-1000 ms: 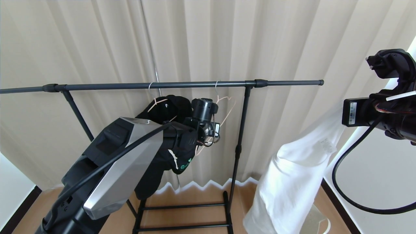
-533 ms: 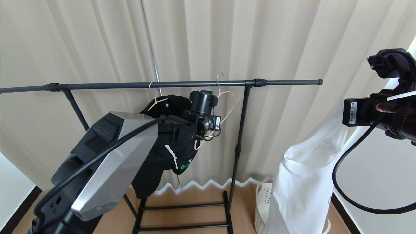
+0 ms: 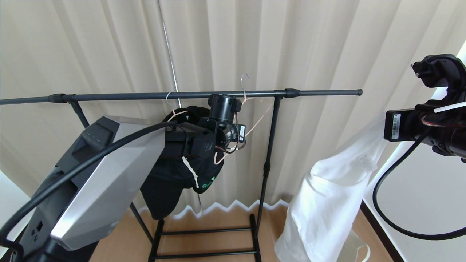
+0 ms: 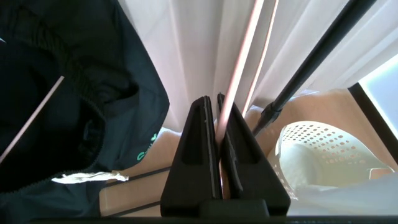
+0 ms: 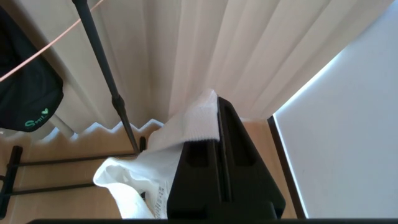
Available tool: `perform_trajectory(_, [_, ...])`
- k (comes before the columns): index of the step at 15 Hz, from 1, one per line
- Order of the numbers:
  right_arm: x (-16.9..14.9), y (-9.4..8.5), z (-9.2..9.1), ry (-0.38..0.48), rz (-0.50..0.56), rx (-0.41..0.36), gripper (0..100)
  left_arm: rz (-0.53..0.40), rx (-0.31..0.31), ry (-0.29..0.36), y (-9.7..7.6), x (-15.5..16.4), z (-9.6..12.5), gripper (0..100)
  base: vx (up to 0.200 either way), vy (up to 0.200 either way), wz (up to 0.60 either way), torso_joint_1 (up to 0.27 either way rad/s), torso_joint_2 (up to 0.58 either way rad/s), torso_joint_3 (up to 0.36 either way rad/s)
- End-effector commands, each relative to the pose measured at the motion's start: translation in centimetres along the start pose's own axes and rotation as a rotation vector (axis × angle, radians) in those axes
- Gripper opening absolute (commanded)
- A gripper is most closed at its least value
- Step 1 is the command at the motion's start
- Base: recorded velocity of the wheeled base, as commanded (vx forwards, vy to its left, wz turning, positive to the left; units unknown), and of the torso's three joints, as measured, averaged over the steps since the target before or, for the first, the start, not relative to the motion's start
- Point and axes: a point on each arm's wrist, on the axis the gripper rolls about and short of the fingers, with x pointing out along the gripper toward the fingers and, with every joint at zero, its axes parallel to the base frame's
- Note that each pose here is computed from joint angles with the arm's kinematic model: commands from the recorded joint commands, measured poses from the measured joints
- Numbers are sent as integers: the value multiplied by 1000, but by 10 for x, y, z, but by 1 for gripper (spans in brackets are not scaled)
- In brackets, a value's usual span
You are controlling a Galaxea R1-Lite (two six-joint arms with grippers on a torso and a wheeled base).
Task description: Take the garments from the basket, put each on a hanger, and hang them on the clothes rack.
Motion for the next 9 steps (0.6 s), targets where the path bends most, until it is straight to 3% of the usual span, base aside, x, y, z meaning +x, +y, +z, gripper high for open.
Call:
perform_trajectory(1, [0,0,0,0,1,0,0,-3,6,-12,3,-12,9,0,0,0,0,0,0,0])
perform_trajectory(5, [0,0,1,-3,1,1,0,-14,40,-4,2,-24,11,0,0,0,0,0,0,0])
perform_trajectory(9, [-1,0,2,-7,1,3,0,-19,50,18,10,-59,15,0,0,0,0,0,0,0])
